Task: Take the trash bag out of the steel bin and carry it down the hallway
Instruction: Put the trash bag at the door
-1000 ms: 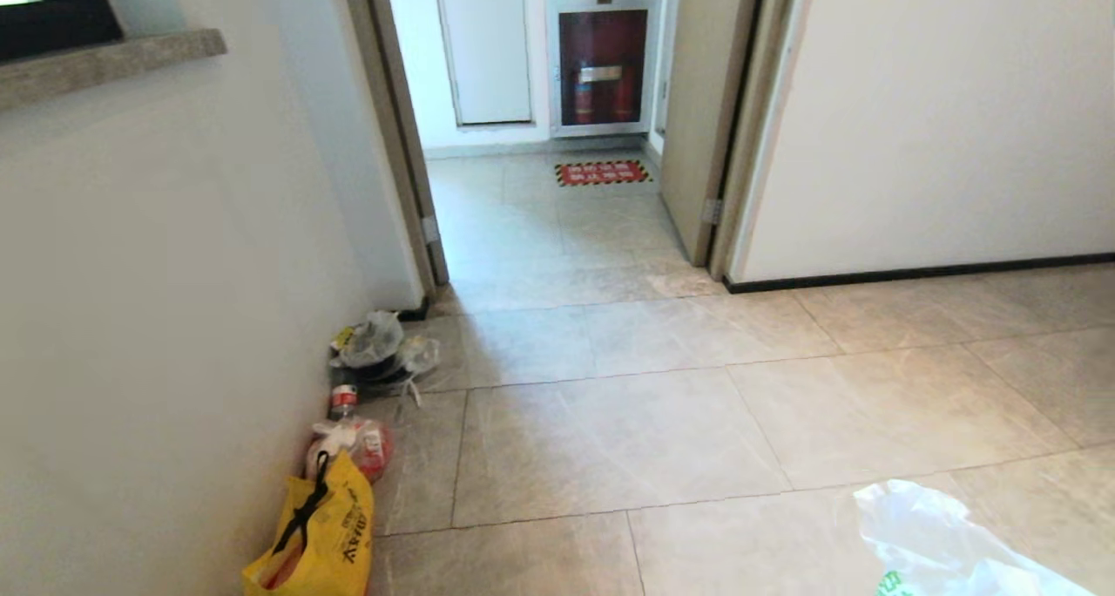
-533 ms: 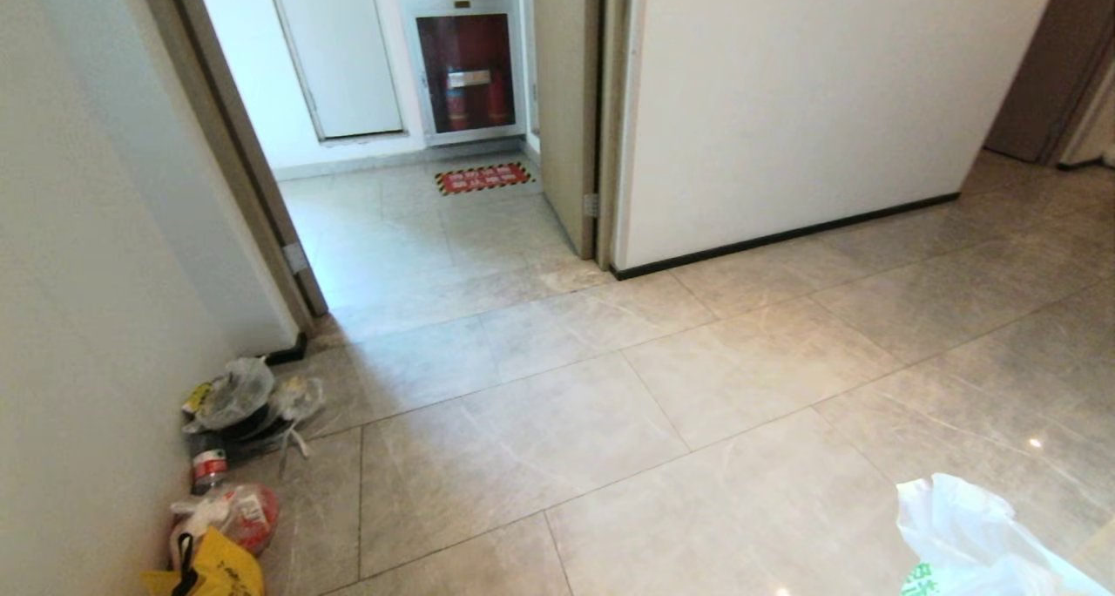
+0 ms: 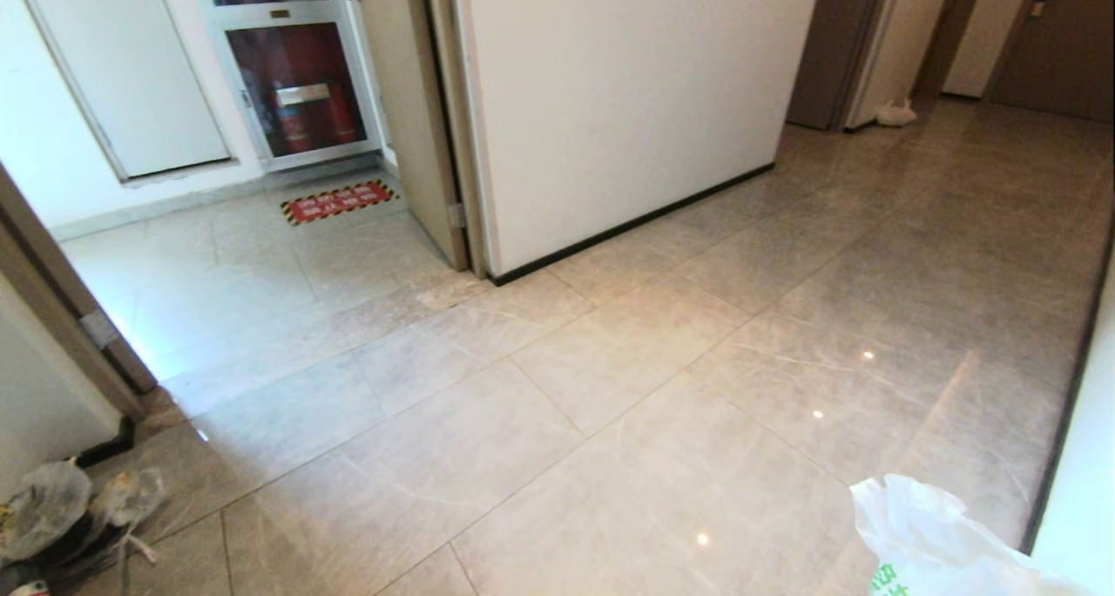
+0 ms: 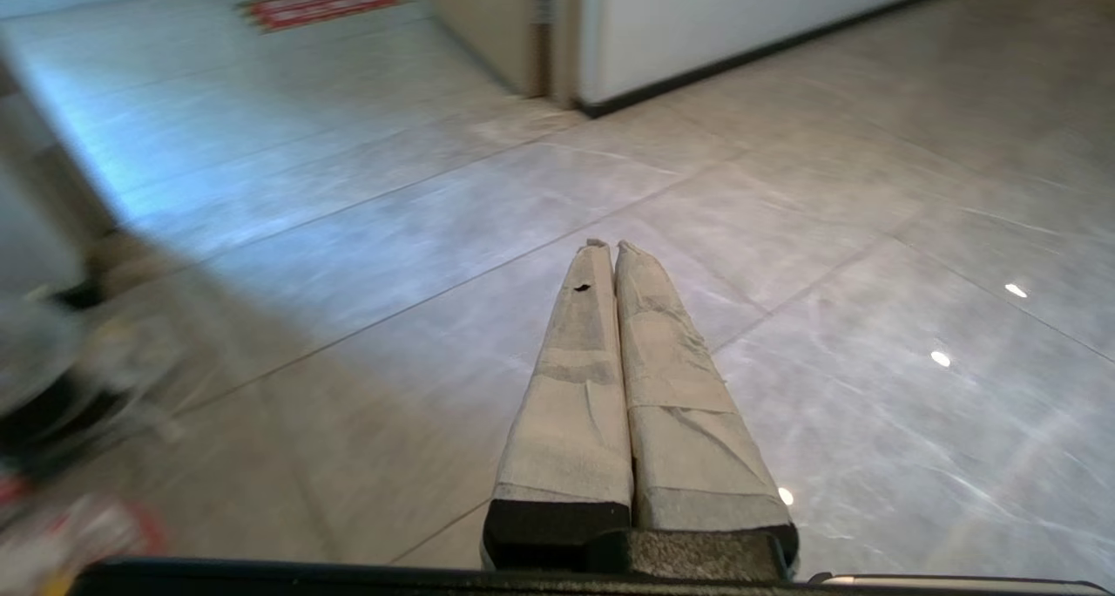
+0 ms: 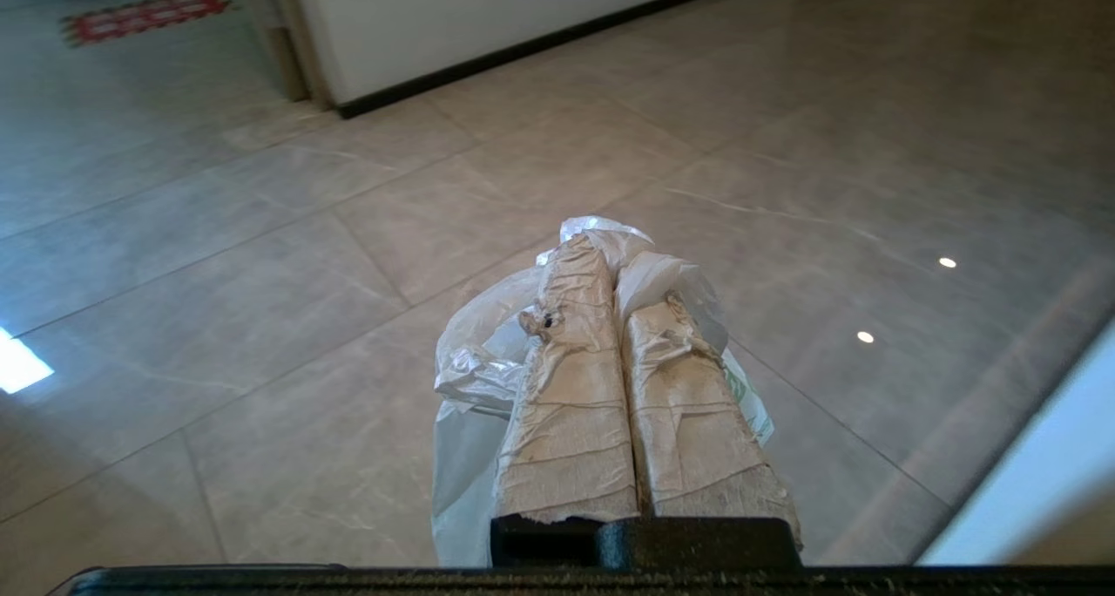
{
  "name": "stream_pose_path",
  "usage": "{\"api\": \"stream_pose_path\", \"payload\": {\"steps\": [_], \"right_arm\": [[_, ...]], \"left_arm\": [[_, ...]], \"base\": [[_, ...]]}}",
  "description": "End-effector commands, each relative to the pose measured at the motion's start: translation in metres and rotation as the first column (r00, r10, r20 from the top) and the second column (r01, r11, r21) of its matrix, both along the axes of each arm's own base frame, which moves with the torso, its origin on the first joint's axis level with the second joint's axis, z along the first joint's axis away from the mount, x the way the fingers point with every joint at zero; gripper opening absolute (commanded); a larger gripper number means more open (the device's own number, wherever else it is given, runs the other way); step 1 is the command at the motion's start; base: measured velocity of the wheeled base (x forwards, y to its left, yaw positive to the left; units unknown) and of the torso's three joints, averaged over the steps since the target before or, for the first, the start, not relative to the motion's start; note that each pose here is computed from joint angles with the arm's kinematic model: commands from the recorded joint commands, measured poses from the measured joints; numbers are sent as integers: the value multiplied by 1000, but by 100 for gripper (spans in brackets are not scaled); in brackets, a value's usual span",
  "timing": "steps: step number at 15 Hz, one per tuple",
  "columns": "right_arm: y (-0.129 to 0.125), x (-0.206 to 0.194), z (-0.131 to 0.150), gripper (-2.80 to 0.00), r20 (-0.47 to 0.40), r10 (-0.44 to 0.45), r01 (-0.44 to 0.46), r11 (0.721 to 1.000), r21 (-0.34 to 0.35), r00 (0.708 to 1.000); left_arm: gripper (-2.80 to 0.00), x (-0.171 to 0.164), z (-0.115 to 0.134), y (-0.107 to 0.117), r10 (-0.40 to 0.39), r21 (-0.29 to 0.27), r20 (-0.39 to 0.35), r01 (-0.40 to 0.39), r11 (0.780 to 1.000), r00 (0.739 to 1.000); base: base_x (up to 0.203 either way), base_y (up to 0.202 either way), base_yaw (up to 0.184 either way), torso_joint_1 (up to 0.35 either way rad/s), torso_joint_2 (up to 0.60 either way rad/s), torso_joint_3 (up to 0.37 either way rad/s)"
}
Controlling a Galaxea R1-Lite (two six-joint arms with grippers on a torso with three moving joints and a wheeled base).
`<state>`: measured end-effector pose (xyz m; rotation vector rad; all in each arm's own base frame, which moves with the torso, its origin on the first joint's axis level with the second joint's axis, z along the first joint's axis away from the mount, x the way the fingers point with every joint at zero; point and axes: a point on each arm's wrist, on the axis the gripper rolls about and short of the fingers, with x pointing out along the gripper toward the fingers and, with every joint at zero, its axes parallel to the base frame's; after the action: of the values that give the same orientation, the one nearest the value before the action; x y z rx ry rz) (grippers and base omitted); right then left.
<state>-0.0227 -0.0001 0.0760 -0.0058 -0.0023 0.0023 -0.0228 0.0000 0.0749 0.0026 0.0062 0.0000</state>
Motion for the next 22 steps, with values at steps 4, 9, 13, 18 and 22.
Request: {"api": "stream_pose_path", "payload": {"steps": [4, 9, 13, 18, 22], "right_arm": [[0, 0, 0, -280, 1, 2, -2, 1000, -2, 1000], [0, 0, 0, -280, 1, 2, -2, 1000, -2, 1000], [0, 0, 0, -280, 1, 2, -2, 1000, -3, 1000], [0, 0, 0, -280, 1, 2, -2, 1000, -3, 1000], [0, 0, 0, -280, 1, 2, -2, 1000, -3, 1000]], "left_arm": [[-280, 0, 0, 0, 0, -1, 0, 0, 1000, 1000], [-280, 0, 0, 0, 0, 0, 0, 0, 1000, 1000], [-280, 0, 0, 0, 0, 0, 0, 0, 1000, 1000], [-280, 0, 0, 0, 0, 0, 0, 0, 1000, 1000], [-280, 0, 0, 0, 0, 0, 0, 0, 1000, 1000]], "base": [[2, 10, -170, 5, 2, 2], [1, 9, -171, 5, 4, 3], [1, 9, -155, 4, 3, 1], [0, 0, -15, 0, 1, 0], [0, 0, 0, 0, 0, 0]]}}
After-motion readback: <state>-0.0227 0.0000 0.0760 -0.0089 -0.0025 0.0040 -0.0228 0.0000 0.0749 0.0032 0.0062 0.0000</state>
